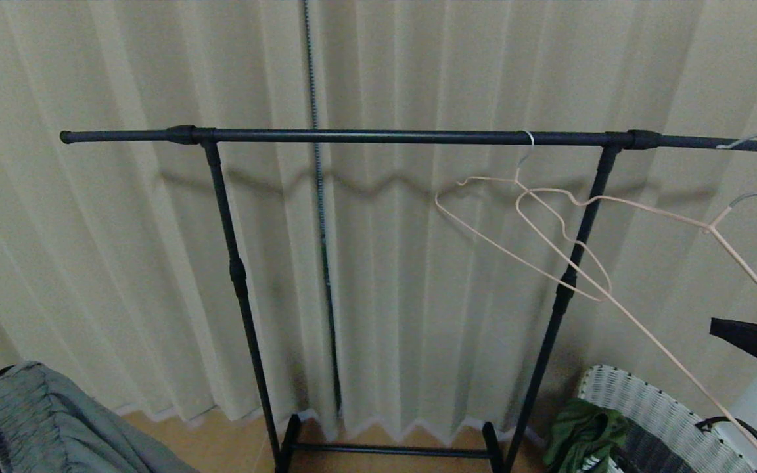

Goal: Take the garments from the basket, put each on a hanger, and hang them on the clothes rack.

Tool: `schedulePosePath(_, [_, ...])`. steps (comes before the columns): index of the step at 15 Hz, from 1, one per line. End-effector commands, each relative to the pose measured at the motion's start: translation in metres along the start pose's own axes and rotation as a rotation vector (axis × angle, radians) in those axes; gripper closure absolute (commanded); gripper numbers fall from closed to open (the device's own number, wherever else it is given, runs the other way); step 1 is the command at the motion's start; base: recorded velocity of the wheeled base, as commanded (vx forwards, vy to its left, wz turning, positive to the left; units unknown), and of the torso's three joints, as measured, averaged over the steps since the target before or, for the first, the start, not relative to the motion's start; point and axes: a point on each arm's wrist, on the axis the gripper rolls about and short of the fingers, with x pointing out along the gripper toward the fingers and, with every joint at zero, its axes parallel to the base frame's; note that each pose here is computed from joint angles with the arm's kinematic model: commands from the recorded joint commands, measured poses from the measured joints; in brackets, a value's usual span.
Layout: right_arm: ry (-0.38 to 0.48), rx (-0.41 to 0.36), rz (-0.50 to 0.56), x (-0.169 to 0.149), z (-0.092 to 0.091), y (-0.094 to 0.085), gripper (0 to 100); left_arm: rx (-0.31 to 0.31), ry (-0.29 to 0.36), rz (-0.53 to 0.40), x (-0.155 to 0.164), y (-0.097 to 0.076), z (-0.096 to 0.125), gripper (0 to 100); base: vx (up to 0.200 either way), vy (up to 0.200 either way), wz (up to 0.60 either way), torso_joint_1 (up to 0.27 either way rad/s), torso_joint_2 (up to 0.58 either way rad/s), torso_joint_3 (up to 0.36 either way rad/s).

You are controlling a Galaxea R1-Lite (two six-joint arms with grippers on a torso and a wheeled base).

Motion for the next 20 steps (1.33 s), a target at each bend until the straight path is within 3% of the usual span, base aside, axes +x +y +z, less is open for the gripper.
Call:
schedulePosePath(1, [0.008, -0.005, 0.018, 0.002, 0.000, 0.002, 100, 0.006, 0.006, -0.001, 0.000, -0.001, -0.002, 100, 0.000, 0.000, 0.00, 0.000, 0.00, 0.000])
schedulePosePath(4, [0.052, -0.037, 0.098, 0.006, -0.010, 0.012, 100, 0.014, 0.033, -0.031, 0.000, -0.004, -0.012, 100, 0.000, 0.000, 0.00, 0.000, 0.00, 0.000])
schedulePosePath(6, [0.065, -0.064, 0.161, 0.007, -0.012, 0.021, 100, 0.021, 0.015, -0.055, 0.000, -0.005, -0.007, 100, 0.000, 0.000, 0.00, 0.000, 0.00, 0.000])
schedulePosePath(10, [0.121, -0.111, 0.273, 0.021, -0.013, 0.038, 100, 0.141, -0.001, -0.059, 0.016, -0.004, 0.023, 100, 0.000, 0.000, 0.00, 0.000, 0.00, 0.000])
schedulePosePath(15, [0.100, -0.109, 0.450, 0.023, -0.011, 0.069, 100, 0.122, -0.008, -0.097, 0.068, -0.011, 0.077, 100, 0.000, 0.000, 0.00, 0.000, 0.00, 0.000])
schedulePosePath(17, [0.110, -0.131, 0.502, 0.021, -0.014, 0.077, 100, 0.101, 0.020, -0.078, 0.089, -0.022, 0.089, 100, 0.000, 0.000, 0.00, 0.000, 0.00, 0.000])
schedulePosePath(20, [0.120, -0.168, 0.588, 0.015, -0.016, 0.090, 100, 0.056, 0.082, -0.023, 0.124, -0.052, 0.100, 100, 0.000, 0.000, 0.00, 0.000, 0.00, 0.000])
